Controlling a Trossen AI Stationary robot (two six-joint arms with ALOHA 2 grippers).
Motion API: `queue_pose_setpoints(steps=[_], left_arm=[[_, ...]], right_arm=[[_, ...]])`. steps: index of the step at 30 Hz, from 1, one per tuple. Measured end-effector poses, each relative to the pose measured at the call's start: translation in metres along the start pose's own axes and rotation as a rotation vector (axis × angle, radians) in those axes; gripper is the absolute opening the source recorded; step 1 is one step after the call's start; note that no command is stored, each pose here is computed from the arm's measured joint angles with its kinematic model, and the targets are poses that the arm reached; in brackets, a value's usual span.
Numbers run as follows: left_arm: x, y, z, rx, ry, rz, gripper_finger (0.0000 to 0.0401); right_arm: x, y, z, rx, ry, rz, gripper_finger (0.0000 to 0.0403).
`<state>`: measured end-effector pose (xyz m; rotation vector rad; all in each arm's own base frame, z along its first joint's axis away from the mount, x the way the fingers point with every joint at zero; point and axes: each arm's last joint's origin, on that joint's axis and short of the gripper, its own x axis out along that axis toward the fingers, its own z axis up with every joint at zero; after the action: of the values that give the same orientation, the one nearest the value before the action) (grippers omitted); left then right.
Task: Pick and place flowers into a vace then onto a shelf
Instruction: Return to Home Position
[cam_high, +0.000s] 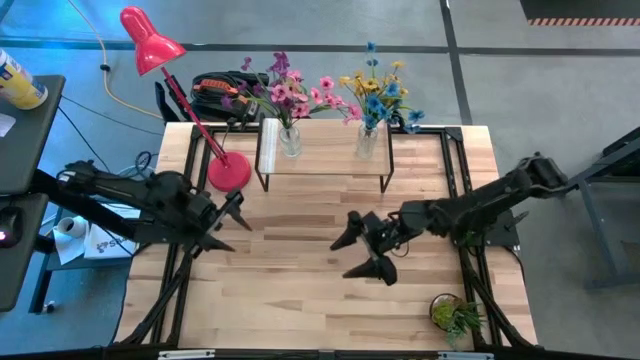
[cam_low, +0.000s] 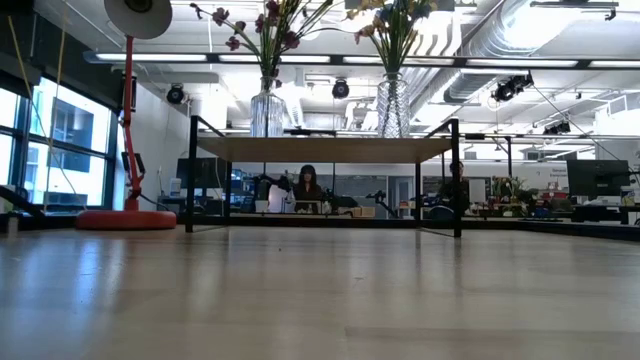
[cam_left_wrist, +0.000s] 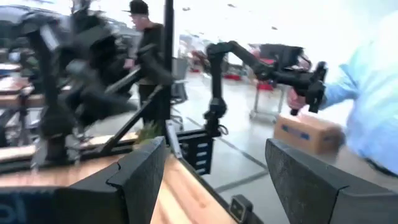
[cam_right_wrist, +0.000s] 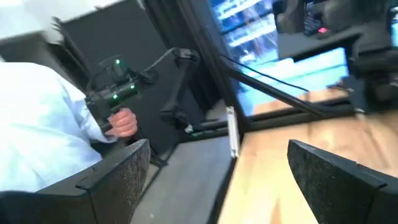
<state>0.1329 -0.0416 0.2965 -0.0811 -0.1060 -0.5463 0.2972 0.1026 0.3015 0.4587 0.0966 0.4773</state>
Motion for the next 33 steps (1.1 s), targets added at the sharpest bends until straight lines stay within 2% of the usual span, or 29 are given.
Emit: queue_pose_setpoints(steps=[4,7,10,13,16,21,23,26,30,33], left_arm=[[-0.017,0.001,-0.035,-0.047,-0.035,0.057,0.031],[-0.03,0.002,-0.046,-0.044,-0.11,0.076,0.031],[-0.041,0.003,-0.057,-0.06,-0.133,0.104,0.031],[-0.048,0.005,-0.066,-0.074,-0.139,0.124,0.031],[-0.052,0.007,-0.072,-0.109,-0.137,0.149,0.031],[-0.054,0.006,-0.074,-0.111,-0.143,0.133,0.031],[-0.055,0.006,-0.075,-0.109,-0.135,0.14,0.031],[-0.055,0.009,-0.078,-0.119,-0.126,0.213,0.031],[-0.056,0.012,-0.079,-0.134,-0.133,0.321,0.031],[-0.056,0.014,-0.079,-0.137,-0.142,0.388,0.031]], right_arm=[[-0.021,0.002,0.014,-0.017,0.008,-0.11,0.0369],[-0.035,0.004,0.027,-0.052,-0.026,-0.151,0.0369],[-0.046,0.005,0.035,-0.055,-0.027,-0.141,0.0369],[-0.054,0.0,0.035,-0.046,-0.017,-0.179,0.0369],[-0.068,-0.01,0.018,-0.04,-0.123,-0.137,0.0369],[-0.11,-0.02,-0.038,-0.036,-0.333,0.006,0.0369],[-0.124,-0.022,-0.054,-0.006,-0.351,0.01,0.0369],[-0.14,-0.029,-0.075,0.024,-0.317,-0.024,0.0369],[-0.167,-0.039,-0.088,0.0,-0.368,-0.061,0.0369],[-0.181,-0.045,-0.097,-0.008,-0.351,-0.065,0.0369]])
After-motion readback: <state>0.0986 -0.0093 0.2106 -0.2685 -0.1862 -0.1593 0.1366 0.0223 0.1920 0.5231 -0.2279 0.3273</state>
